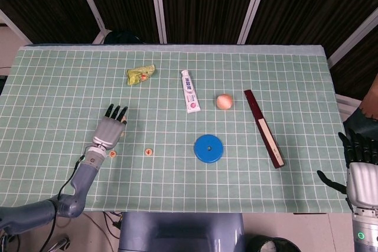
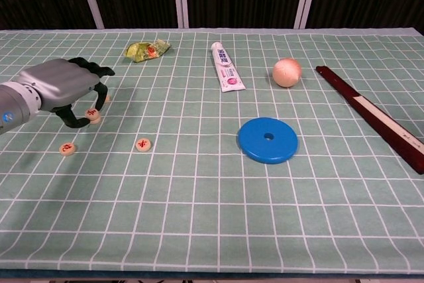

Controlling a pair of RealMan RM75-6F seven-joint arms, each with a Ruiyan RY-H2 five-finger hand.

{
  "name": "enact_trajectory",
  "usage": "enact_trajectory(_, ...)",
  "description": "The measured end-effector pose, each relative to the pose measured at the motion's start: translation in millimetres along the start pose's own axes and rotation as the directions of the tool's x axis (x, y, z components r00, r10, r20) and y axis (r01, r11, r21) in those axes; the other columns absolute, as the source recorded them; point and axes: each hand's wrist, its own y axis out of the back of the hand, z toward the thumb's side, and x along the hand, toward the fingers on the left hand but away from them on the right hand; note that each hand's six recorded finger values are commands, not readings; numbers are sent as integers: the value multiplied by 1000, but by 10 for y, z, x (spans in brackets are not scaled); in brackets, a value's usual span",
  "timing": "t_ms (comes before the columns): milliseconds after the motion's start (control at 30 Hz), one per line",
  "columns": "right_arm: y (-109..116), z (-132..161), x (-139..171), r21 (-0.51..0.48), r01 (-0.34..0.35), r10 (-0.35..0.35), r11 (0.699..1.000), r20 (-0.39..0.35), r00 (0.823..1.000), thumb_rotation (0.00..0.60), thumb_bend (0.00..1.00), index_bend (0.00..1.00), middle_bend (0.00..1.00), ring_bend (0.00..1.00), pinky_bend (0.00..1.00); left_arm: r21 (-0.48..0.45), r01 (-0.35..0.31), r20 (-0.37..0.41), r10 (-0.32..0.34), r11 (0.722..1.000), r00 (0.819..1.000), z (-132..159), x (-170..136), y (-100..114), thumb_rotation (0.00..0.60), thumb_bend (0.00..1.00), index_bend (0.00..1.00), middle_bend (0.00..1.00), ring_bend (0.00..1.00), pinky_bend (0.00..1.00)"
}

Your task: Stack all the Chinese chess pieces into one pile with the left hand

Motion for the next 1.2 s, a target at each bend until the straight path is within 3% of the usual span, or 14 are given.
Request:
enact_trajectory(867,7,2,-1,5,9,-9,1000,2,1000,600,233,95,13,0,0,18,11,-3,-11,1000,1000,-7,-16,6,600,337,420,0,0,0)
enact_trajectory(1200,1,8,-2,6,9,-9,1000,1,1000,600,232,95,13,0,0,-31,-80,13,80,996,997,27,-138,366,600,265,370,0,0,0)
